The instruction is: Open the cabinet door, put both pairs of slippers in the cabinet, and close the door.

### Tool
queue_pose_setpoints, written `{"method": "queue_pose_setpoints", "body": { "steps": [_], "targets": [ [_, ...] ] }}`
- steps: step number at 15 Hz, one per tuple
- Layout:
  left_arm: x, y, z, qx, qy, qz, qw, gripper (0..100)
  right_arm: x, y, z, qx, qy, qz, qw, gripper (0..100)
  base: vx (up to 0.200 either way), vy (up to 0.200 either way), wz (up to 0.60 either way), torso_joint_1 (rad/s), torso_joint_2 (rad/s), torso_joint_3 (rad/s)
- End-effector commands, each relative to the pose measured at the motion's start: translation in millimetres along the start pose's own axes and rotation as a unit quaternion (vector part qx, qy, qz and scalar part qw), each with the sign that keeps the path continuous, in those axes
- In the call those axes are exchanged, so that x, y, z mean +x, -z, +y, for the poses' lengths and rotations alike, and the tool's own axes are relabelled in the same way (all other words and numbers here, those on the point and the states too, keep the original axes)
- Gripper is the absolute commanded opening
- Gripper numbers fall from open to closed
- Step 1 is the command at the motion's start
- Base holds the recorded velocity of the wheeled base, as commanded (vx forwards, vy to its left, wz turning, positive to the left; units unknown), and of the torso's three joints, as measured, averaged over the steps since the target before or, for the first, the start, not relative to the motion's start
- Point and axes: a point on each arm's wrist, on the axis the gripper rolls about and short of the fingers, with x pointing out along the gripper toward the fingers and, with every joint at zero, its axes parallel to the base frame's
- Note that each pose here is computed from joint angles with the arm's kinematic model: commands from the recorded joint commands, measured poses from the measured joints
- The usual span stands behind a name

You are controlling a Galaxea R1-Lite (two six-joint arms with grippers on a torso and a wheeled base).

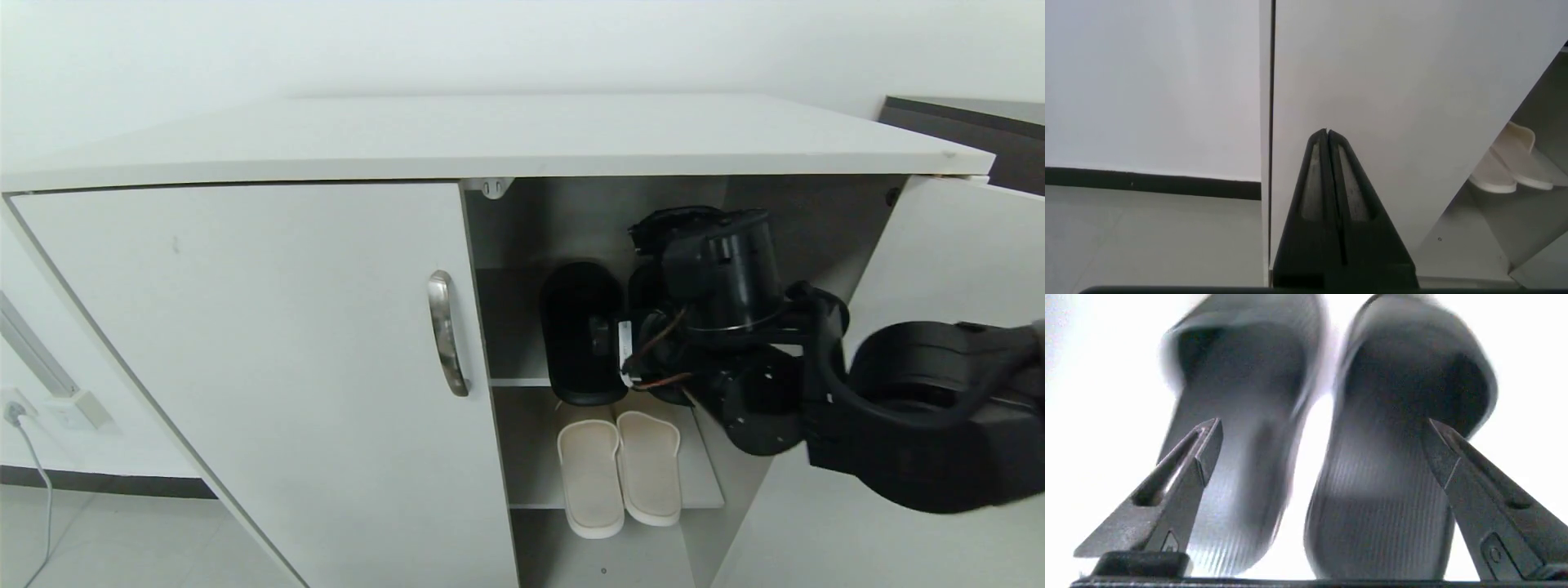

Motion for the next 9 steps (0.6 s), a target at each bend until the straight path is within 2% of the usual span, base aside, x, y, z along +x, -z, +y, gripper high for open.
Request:
{"method": "queue_pose_setpoints", "body": {
  "steps": [1, 2, 3, 9],
  "targets": [
    [0, 0.0, 0.0, 0.000, 0.000, 0.001, 1.0000, 0, -51, -3, -18, 0.009, -0.071, -0.004, 0.997, 100, 0.000, 0.000, 0.00, 0.000, 0.00, 0.000],
    [0, 0.0, 0.0, 0.000, 0.000, 0.001, 1.0000, 0, -62, 1, -22, 0.008, -0.095, 0.000, 0.995, 100, 0.000, 0.000, 0.00, 0.000, 0.00, 0.000],
    [0, 0.0, 0.0, 0.000, 0.000, 0.001, 1.0000, 0, -70, 8, -27, 0.000, -0.114, 0.008, 0.993, 0, 0.000, 0.000, 0.00, 0.000, 0.00, 0.000],
    [0, 0.0, -0.1, -0.001, 0.001, 0.001, 1.0000, 0, -71, 13, -24, -0.007, -0.125, 0.014, 0.992, 0, 0.000, 0.000, 0.00, 0.000, 0.00, 0.000]
  ]
}}
